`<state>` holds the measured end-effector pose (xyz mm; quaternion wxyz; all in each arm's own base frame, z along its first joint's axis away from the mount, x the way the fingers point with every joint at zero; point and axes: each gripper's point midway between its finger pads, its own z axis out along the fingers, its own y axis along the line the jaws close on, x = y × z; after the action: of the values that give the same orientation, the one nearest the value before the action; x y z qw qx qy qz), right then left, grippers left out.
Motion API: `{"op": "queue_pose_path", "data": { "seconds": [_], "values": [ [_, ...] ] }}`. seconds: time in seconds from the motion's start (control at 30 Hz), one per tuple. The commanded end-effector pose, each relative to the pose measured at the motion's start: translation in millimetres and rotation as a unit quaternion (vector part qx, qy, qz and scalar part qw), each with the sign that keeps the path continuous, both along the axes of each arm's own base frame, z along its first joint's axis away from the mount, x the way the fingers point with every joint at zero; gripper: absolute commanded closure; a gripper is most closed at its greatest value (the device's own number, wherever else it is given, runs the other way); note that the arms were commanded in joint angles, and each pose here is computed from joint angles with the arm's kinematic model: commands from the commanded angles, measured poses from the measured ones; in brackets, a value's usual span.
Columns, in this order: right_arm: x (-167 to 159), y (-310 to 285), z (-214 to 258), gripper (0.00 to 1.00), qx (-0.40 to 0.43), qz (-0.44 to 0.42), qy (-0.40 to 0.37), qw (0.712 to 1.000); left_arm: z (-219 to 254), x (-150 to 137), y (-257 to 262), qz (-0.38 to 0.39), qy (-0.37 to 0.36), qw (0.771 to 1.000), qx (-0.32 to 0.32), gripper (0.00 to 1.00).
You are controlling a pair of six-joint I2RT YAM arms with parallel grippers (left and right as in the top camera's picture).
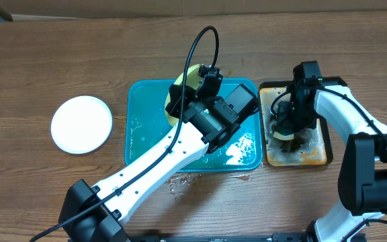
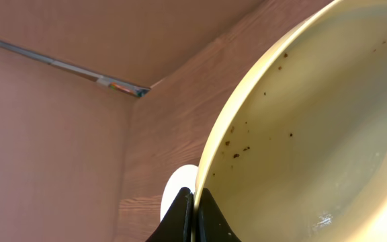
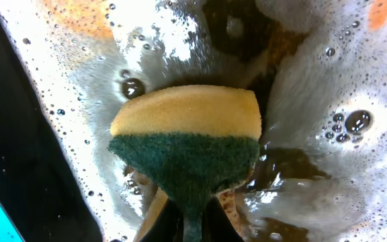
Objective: Clean dirty plates on tray and stack at the side
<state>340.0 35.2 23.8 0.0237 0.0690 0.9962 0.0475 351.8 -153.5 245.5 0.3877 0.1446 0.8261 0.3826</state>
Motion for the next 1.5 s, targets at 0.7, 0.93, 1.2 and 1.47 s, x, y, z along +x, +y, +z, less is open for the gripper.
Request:
{"op": "queue_pose_path", "data": {
  "seconds": [0.7,0.93,1.2,1.47],
  "values": [
    [11,-3,3,0.65,-0.005,-0.001,-0.037,0.999,0,-1,4,0.014,-0.006,0.999,-0.049,0.96],
    [21,-2,46,0.53,-0.002,-0.002,-0.084,0.996,-1,0,18,0.033,-0.001,0.998,-0.044,0.96],
    [4,-3,89,0.54,-0.001,-0.002,-0.112,0.994,-15,1,39,0.07,0.034,0.991,-0.107,0.96],
    [-3,-3,109,0.54,0.002,-0.007,-0.132,0.991,-23,2,63,0.103,0.07,0.971,-0.205,0.96]
  ]
}}
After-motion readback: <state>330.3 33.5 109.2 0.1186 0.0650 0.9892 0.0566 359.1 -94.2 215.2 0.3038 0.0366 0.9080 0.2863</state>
